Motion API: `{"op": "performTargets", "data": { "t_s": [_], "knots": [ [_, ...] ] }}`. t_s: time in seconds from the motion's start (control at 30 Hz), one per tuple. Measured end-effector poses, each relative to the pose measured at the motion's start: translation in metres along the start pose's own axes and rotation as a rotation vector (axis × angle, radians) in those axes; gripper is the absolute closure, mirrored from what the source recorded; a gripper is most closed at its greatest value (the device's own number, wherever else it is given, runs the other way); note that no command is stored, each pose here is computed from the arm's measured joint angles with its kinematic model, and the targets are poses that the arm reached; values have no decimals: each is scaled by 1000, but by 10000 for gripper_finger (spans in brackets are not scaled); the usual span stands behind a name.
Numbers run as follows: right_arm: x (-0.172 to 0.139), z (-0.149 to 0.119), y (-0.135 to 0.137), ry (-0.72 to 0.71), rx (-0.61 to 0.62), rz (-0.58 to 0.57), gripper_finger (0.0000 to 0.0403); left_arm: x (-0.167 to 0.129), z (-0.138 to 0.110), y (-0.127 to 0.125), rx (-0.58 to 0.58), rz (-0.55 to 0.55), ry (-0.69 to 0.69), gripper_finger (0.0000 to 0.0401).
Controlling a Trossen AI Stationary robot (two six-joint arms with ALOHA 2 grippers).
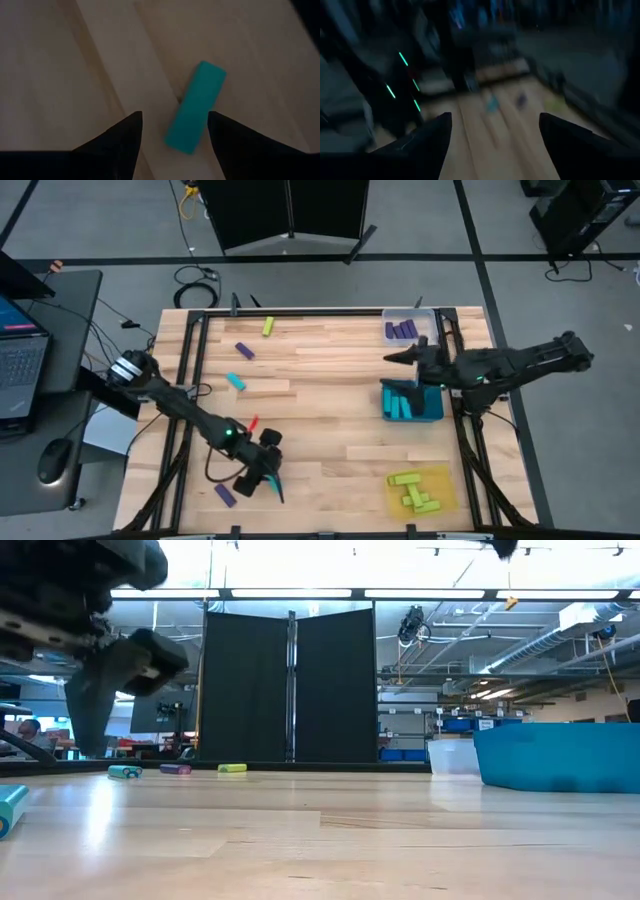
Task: Sort blocks
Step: Put the light blue block into the blue bin
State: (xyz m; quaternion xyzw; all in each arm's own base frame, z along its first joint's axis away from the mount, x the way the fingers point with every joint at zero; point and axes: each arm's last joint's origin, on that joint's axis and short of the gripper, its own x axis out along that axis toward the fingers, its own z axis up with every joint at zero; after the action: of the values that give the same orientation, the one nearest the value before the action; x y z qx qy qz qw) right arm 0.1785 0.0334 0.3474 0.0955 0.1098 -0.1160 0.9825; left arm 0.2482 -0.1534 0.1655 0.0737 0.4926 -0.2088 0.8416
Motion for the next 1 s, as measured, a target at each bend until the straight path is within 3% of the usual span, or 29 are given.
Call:
{"op": "performTargets", "data": {
  "t_s": [0.17,0.3,0.67,1.0],
  "knots": [
    [-15,26,8,-249,-75,102,99,14,-1,0,-2,1,18,167],
    [-23,35,12,-353,-115,133,103,18,-2,0,-5,-16,24,167],
    [-22,34,12,-342,-148,121,109,18,-4,-10,29,-59,35,167],
    [-20,33,13,-340,-167,114,113,38,-10,-11,96,26,83,169]
  ]
}}
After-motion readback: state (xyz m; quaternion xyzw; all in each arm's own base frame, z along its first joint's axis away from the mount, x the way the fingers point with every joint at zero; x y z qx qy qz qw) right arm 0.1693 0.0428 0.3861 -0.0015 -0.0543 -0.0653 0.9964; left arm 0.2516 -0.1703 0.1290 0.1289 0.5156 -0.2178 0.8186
